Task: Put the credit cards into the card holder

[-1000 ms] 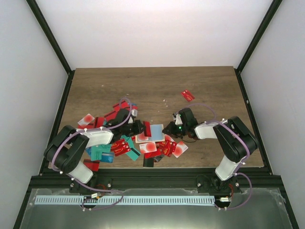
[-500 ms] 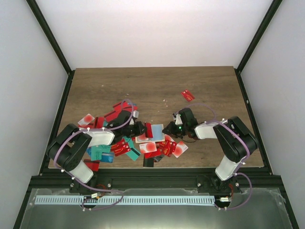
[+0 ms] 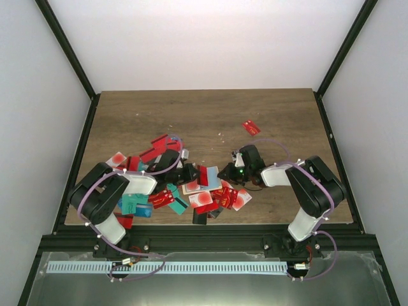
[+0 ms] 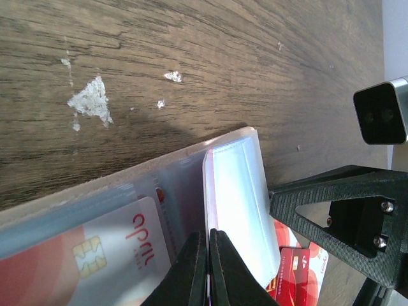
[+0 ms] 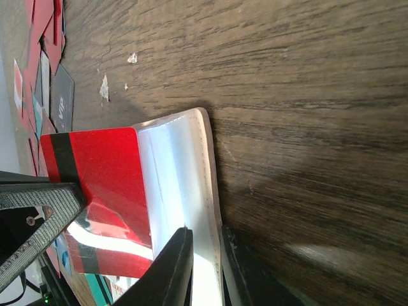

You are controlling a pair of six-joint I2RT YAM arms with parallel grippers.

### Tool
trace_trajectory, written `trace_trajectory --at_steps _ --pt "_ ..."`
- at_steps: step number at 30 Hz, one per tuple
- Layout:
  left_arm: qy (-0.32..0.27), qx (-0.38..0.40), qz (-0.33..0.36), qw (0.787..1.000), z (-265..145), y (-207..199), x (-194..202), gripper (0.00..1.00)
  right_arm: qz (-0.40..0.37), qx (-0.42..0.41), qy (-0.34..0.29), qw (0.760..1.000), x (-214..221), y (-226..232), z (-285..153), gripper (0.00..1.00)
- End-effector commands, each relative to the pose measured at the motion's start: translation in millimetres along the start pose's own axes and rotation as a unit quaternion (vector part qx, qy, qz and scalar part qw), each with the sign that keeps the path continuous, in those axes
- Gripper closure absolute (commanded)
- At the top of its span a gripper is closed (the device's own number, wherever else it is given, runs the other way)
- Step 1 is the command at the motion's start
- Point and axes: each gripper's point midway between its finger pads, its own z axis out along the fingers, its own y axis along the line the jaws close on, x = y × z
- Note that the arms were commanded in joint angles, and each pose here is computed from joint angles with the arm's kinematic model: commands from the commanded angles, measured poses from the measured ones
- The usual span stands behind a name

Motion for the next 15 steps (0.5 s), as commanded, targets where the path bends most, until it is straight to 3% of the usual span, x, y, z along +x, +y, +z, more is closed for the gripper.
trace_trajectory --at_steps 1,15 --pt "0.013 -0.003 0.001 1.000 8.6 1.1 8.6 0.96 0.029 0.046 0.039 0.998 29.0 -27.1 0.5 0.85" --pt "-0.001 0.049 -0.039 0.998 24.6 -18.5 -4.7 0.96 0.033 0.043 0.040 0.998 32.7 -27.7 -1.4 0.85"
